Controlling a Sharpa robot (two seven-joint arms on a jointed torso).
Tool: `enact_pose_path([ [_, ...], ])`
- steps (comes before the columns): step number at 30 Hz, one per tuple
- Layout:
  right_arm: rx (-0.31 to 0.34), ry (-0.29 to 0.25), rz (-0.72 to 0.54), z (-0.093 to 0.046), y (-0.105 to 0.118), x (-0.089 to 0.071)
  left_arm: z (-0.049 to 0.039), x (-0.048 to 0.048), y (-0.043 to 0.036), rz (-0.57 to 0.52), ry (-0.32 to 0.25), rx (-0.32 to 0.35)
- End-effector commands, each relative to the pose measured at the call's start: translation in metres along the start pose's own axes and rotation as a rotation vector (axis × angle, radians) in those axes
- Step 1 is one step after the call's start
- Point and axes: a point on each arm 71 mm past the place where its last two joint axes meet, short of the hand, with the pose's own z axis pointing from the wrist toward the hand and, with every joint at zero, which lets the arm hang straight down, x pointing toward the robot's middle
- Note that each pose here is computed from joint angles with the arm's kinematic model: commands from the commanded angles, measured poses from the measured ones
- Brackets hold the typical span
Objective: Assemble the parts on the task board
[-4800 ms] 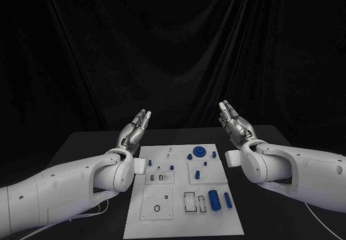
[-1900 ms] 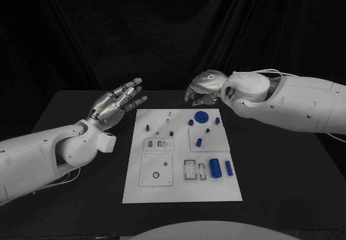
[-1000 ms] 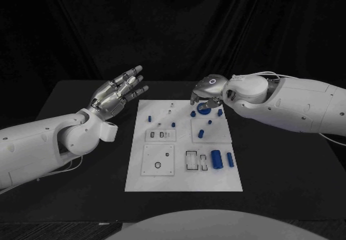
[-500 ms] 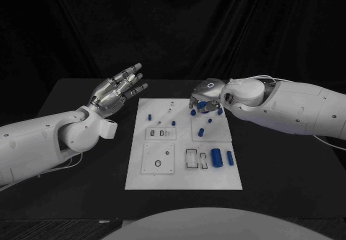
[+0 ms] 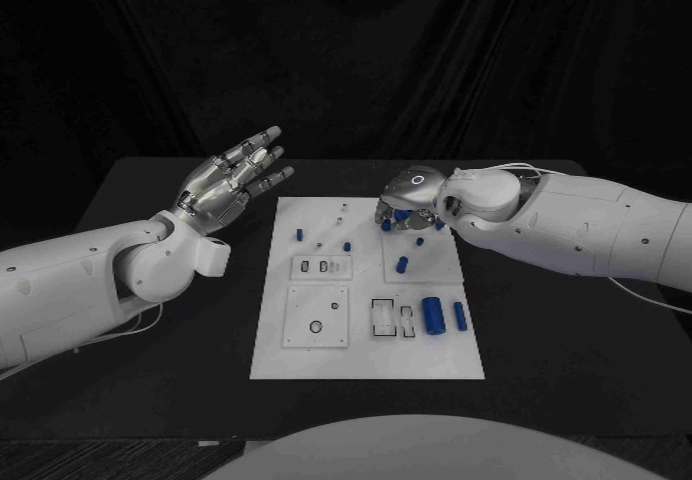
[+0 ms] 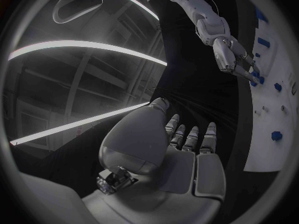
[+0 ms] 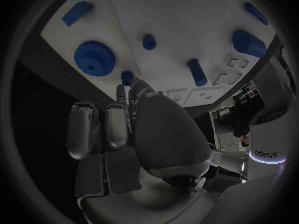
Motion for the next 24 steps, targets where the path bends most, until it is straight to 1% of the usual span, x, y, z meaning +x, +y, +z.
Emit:
enact_pose_path([
  [1, -0.020, -0.043, -0.013, 0.001, 0.001, -0.001, 0.0016, 0.0022, -0.0044, -0.027, 0.035, 0.048],
  [15, -0.037, -0.058, -0.018, 0.006, 0.000, 0.007, 0.0029, 0.0003, -0.0030, -0.039, 0.053, 0.035],
  [24, -0.041, -0.041, -0.009, 0.007, -0.001, 0.013, 0.0034, 0.0001, -0.0020, -0.043, 0.060, 0.024],
])
